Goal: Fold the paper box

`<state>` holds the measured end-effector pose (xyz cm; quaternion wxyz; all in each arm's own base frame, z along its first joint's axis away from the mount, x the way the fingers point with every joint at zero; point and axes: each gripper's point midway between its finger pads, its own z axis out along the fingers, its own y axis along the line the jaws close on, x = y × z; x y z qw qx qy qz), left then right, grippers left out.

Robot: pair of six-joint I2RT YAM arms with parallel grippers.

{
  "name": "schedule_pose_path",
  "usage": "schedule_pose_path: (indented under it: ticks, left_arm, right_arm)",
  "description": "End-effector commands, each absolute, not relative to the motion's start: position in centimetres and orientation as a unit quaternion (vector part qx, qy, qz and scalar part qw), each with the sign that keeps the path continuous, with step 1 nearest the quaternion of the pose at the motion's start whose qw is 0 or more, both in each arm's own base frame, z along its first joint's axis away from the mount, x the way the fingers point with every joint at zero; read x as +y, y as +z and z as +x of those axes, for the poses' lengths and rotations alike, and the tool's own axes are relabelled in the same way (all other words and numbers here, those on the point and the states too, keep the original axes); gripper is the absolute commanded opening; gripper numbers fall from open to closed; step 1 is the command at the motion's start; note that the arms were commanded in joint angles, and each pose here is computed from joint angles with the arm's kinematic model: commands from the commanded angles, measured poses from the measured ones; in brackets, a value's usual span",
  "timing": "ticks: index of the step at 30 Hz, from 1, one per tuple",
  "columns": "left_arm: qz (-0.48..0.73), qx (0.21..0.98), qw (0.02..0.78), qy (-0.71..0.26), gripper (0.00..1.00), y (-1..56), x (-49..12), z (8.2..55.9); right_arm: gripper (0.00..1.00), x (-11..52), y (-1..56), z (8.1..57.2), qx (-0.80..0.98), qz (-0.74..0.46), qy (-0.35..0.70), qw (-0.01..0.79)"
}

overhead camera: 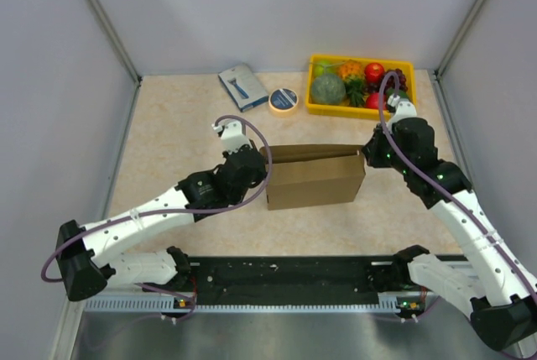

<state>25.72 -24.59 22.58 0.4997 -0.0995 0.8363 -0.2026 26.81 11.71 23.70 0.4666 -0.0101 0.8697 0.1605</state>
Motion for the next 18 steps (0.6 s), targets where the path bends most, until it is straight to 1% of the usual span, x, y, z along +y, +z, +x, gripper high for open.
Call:
schedule_pose_path:
  ticks: [1,4,18]
  left_arm:
    - [-0.078,0.860,0.470,-0.185,0.00,19.7,-25.2,24.2]
    - [-0.064,0.862,0.470,-0.181,0.00,19.0,-25.3,23.8]
    - [-0.079,0.870,0.457,-0.170,0.00,14.8,-23.8,22.2]
  right_arm:
    - [0.00,13.6,21.2,24.6,0.889,-0.038,0.194,0.414]
    - [0.00,13.5,21.2,24.6,0.888,-0.039,0.193,0.416]
    - [0.00,13.3,20.0,24.1,0.889,-0.042,0.191,0.413]
